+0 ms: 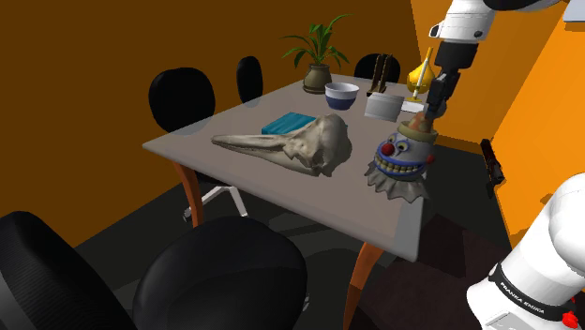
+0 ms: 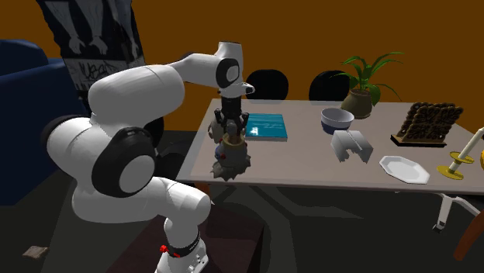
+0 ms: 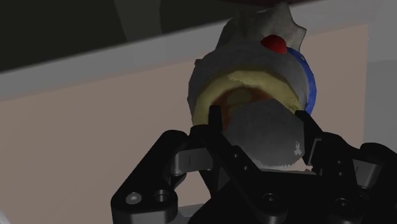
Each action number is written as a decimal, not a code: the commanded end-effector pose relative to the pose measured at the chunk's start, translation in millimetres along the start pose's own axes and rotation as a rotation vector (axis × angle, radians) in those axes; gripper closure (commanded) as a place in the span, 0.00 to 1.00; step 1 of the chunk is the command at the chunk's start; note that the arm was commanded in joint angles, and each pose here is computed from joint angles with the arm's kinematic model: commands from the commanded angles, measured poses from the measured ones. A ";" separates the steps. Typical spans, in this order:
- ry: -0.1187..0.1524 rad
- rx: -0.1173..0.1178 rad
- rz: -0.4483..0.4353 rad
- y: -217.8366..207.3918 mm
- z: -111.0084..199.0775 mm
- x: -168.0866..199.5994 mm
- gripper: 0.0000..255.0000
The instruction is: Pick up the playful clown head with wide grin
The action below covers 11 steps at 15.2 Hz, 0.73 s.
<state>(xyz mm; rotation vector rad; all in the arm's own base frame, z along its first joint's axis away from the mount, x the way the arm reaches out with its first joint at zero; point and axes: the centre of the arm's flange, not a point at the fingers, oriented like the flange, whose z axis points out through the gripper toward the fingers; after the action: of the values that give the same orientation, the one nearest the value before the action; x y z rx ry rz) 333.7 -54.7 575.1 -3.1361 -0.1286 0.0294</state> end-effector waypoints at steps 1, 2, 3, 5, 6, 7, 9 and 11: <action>0.000 0.000 0.000 -0.5 -7.9 -0.5 1.00; 0.000 0.000 0.000 -0.5 -13.2 -0.6 1.00; 0.000 0.000 0.000 -0.5 -18.4 -0.7 1.00; 0.000 0.000 0.000 -0.6 -29.0 -0.9 1.00; 0.000 0.000 0.000 -0.6 -34.3 -1.0 1.00; 0.000 0.000 0.000 -0.6 -39.6 -1.1 1.00; 0.000 0.000 0.000 -0.6 -50.1 -1.2 1.00; 0.000 0.000 0.000 -0.7 -60.7 -1.4 1.00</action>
<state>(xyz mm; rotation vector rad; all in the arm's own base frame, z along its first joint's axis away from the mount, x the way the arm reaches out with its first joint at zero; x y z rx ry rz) 333.3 -54.6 629.4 -3.1361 -0.1289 0.0327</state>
